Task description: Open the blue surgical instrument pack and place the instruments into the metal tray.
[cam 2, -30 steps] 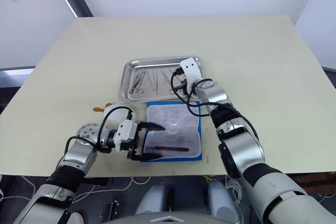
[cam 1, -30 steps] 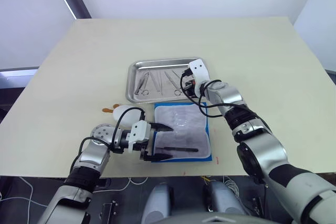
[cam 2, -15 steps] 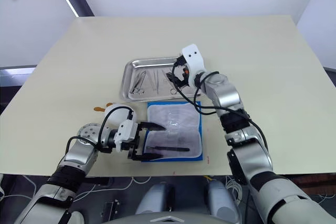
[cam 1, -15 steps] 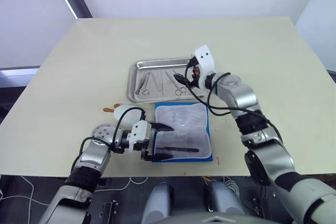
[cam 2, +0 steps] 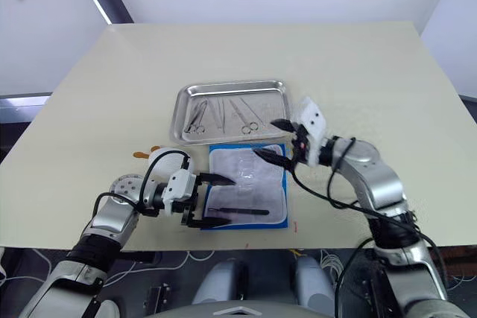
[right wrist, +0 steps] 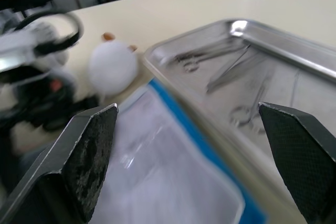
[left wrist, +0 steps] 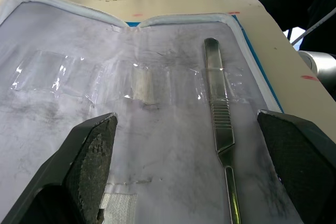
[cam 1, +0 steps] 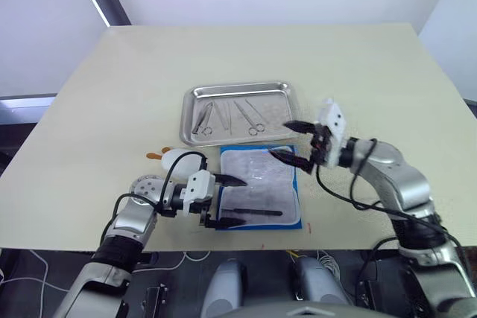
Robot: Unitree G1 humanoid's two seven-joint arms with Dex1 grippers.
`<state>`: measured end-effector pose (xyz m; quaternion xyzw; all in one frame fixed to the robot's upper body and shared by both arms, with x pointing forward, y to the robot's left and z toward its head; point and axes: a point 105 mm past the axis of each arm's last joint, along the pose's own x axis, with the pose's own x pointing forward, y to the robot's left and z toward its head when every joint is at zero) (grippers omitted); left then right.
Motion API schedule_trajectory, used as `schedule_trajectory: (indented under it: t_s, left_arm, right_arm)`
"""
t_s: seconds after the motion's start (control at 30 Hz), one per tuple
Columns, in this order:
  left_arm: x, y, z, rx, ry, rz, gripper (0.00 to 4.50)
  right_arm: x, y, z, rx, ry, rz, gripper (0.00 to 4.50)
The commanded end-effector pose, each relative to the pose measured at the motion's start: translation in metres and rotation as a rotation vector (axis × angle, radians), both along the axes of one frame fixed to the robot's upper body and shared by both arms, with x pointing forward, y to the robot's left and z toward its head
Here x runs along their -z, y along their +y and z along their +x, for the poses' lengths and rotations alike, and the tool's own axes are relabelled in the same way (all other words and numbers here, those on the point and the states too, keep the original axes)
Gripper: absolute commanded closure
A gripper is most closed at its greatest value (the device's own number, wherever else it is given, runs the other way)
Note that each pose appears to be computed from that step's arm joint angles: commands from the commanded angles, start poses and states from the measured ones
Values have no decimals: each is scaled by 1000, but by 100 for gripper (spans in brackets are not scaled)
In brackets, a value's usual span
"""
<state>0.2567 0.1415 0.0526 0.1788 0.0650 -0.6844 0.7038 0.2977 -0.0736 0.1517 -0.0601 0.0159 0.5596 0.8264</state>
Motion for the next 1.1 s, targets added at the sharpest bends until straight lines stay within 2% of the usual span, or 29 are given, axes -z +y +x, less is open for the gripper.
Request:
schedule_trajectory:
  t_s: [0.03, 0.23, 0.4, 0.53, 0.7, 0.93, 1.1]
  left_arm:
    - [30, 12, -11, -31, 136, 101, 0]
    - [30, 15, -11, -31, 136, 108, 0]
    - [30, 16, -11, -27, 137, 110, 0]
    - [30, 17, -10, -23, 138, 113, 0]
    - [30, 16, -8, -17, 138, 113, 0]
    - [30, 14, -7, -8, 139, 112, 0]
    - [29, 14, -8, -6, 140, 115, 0]
  right_arm:
    - [-27, -16, -27, -145, -121, 63, 4]
    - [-28, -65, -58, -302, -117, -38, 4]
    - [-38, -92, -64, -339, -114, -117, 4]
    - [-49, -99, -70, -374, -134, -158, 4]
    - [-52, -93, -65, -340, -194, -194, 4]
    - [-12, -67, -59, -258, -140, -258, 4]
    - [16, -24, -50, -236, -147, -244, 4]
